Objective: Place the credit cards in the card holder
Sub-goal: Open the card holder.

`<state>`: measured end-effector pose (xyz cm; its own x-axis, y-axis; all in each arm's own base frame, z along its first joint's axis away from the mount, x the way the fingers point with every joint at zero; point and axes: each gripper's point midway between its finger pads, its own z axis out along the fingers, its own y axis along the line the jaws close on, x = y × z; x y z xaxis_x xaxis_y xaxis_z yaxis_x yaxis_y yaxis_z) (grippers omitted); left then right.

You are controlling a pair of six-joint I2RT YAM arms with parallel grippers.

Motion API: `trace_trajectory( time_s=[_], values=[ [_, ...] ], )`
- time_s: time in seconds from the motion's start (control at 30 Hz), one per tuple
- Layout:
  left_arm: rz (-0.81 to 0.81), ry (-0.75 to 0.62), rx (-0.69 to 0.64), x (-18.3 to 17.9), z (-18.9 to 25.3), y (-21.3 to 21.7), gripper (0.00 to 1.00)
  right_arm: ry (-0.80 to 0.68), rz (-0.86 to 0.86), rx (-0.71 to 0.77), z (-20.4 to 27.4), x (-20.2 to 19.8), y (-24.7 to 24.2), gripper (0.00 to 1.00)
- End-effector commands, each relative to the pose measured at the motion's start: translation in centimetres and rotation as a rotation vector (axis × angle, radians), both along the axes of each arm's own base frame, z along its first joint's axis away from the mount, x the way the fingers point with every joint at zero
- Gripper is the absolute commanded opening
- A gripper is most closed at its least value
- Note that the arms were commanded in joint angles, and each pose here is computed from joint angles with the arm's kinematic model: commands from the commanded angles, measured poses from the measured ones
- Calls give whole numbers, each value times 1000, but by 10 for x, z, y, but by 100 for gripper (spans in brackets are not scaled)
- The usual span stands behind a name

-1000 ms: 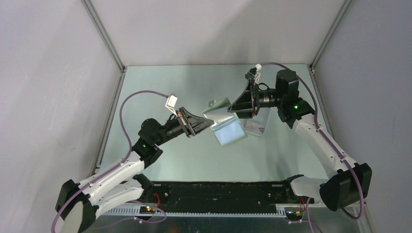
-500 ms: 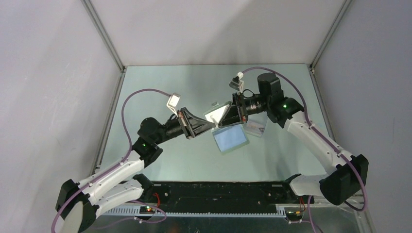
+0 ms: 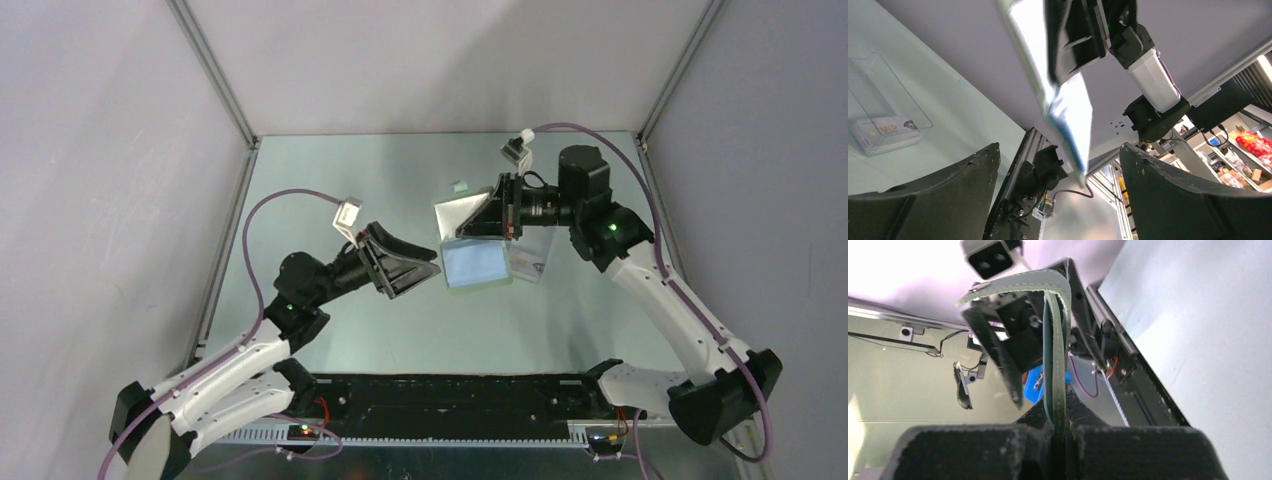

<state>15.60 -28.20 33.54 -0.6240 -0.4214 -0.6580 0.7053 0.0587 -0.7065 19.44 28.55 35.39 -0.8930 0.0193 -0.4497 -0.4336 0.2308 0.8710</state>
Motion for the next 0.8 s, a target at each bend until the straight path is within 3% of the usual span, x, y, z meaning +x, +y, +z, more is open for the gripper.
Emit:
trace_trajectory(
  time_s=[0.0,0.23,0.47,0.53,0.6,0.63,0.67,0.7,0.77],
  values=[
    [-38,-3,-1,-6,2,-10,92,-117,-83,138,48,3,-2,0],
    [-87,-14,3,-7,10,-31,86,-110,-63,140,45,-5,6,0],
    [-97,-72,-37,-9,29,-35,64,-95,-57,124,41,-9,6,0],
    [-114,-86,-39,-11,31,-37,55,-88,-48,126,40,-11,7,0],
    [-140,-93,-36,-14,31,-39,36,-70,-43,122,37,-12,7,0],
    [-148,-90,-32,-15,29,-40,18,-59,-47,117,36,-11,6,0],
    [-162,-92,-26,-17,26,-41,9,-37,-50,110,33,-11,6,0],
    [-168,-95,-19,-19,23,-40,2,-23,-54,109,32,-10,4,0],
    [-171,-107,-8,-22,16,-38,0,19,-48,111,29,-11,3,0]
  ],
)
